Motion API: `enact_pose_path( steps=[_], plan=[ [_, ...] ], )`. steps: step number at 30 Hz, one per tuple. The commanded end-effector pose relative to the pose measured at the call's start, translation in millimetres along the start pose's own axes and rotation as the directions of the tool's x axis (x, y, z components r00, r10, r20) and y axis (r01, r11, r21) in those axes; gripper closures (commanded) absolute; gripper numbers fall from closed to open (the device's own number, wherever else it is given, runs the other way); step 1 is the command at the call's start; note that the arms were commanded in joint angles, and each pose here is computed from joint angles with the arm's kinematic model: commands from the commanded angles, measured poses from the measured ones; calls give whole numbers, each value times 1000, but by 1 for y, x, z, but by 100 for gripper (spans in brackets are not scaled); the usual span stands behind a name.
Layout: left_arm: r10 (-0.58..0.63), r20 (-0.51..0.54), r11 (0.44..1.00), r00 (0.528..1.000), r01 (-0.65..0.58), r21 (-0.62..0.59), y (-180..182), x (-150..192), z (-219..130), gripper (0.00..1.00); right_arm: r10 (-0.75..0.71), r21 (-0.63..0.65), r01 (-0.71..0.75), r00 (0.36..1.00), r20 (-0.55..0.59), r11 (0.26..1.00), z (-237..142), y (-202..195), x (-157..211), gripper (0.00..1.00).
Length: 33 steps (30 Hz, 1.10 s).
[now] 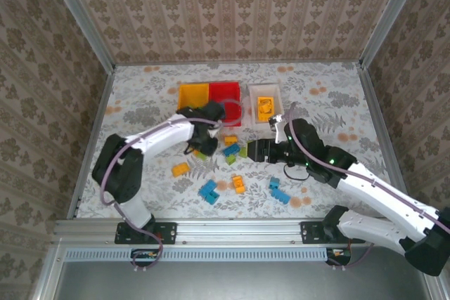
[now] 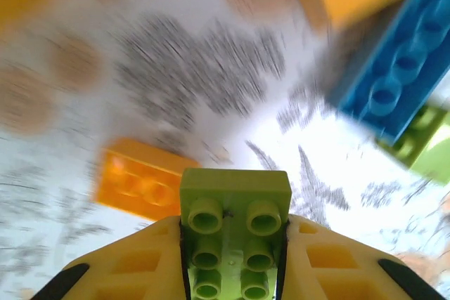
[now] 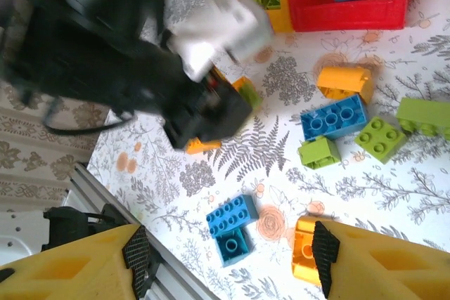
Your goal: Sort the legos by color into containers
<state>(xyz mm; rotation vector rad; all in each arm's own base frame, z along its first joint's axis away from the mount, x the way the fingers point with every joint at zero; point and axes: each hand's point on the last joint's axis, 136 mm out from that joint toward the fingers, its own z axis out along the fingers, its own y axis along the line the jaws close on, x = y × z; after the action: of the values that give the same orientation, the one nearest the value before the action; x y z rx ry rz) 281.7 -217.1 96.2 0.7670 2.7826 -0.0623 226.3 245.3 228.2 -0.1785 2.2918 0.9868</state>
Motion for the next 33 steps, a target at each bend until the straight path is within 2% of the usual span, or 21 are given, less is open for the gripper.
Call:
enact_pose_path(
  steps=[1, 4, 8, 15, 23, 26, 29, 33],
  plan=[
    [-82, 115, 997, 990, 83, -4, 29, -32, -37, 69, -61, -98, 67, 996, 67, 993, 7, 31, -27, 35],
    [-165, 172, 986, 971, 166, 5, 63, -58, -46, 70, -85, -129, 100, 989, 120, 987, 19, 45, -47, 34],
    [-306, 236, 952, 922, 300, 64, 107, -92, -44, 72, -89, -163, 119, 979, 182, 979, 39, 60, -71, 34],
    [-372, 249, 927, 894, 369, 61, 139, -133, -10, 72, -49, -104, 68, 984, 170, 992, 83, 60, -94, 37],
    [-423, 199, 906, 884, 415, 83, 146, -152, 22, 69, -15, -69, 24, 991, 130, 997, 102, 46, -83, 38],
    [-430, 183, 903, 884, 420, 93, 144, -151, 29, 63, -10, -60, 18, 992, 124, 998, 102, 41, -79, 37],
    [-435, 188, 900, 880, 421, 113, 140, -152, 23, 55, -17, -42, 22, 994, 112, 999, 101, 37, -75, 34],
    [-447, 220, 893, 867, 420, 159, 132, -156, 1, 51, -37, 5, 37, 993, 113, 999, 90, 29, -72, 33]
  ],
)
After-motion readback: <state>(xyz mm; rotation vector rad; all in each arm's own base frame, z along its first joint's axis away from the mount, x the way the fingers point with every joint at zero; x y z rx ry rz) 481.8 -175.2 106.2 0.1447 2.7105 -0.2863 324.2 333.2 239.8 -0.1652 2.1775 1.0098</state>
